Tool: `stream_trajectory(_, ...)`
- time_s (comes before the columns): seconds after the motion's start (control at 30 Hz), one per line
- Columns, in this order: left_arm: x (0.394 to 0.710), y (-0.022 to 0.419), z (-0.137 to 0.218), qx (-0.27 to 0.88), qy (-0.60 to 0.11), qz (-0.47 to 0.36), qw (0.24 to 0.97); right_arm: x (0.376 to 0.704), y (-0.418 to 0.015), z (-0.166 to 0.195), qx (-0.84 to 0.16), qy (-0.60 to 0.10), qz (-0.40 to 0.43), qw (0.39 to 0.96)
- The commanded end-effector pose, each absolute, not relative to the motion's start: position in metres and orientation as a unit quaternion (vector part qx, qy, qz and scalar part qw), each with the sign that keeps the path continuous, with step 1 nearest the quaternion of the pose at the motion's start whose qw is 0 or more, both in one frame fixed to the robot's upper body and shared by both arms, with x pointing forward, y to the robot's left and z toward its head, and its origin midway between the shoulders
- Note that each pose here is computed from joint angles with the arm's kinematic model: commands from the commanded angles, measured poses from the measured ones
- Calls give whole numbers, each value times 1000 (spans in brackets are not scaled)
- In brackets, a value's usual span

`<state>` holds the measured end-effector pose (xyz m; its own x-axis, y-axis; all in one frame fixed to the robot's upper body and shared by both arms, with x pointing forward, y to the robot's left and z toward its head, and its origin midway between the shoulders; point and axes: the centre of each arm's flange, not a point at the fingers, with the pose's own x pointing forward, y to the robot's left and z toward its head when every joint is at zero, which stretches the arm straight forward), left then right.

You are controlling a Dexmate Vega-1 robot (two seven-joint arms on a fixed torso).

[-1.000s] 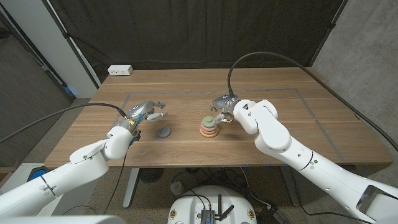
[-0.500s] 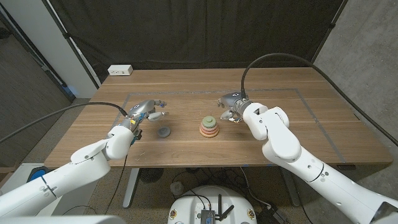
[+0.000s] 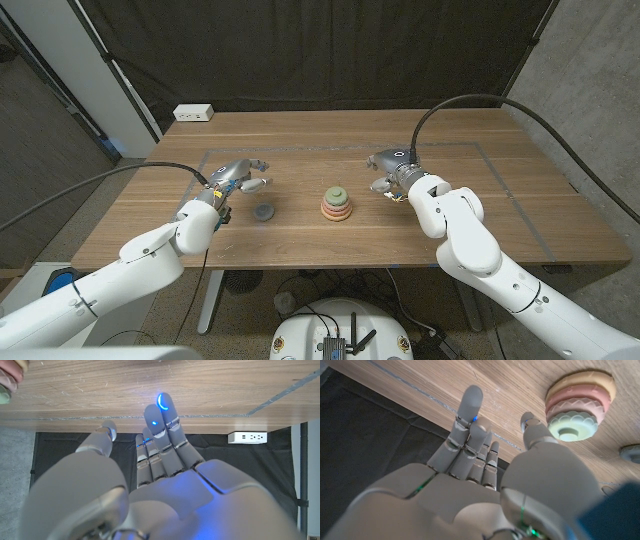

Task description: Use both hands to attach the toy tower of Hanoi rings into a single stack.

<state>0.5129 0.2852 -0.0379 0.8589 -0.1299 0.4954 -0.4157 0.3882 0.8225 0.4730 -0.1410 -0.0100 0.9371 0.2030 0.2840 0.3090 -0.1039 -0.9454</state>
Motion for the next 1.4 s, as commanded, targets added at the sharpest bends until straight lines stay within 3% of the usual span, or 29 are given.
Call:
stream_trajectory(0.03, 520, 280, -36, 522, -249, 92, 811, 470, -168, -16, -749, -163, -93, 636)
stream_trajectory(0.57, 520, 269, -36, 521, -242, 90, 814, 469, -200, -42, -695, -169, -124, 688)
stream_trajectory(1.4, 524, 256, -40, 530, -239, 60, 812, 476, -216, -65, -670, -184, -159, 701)
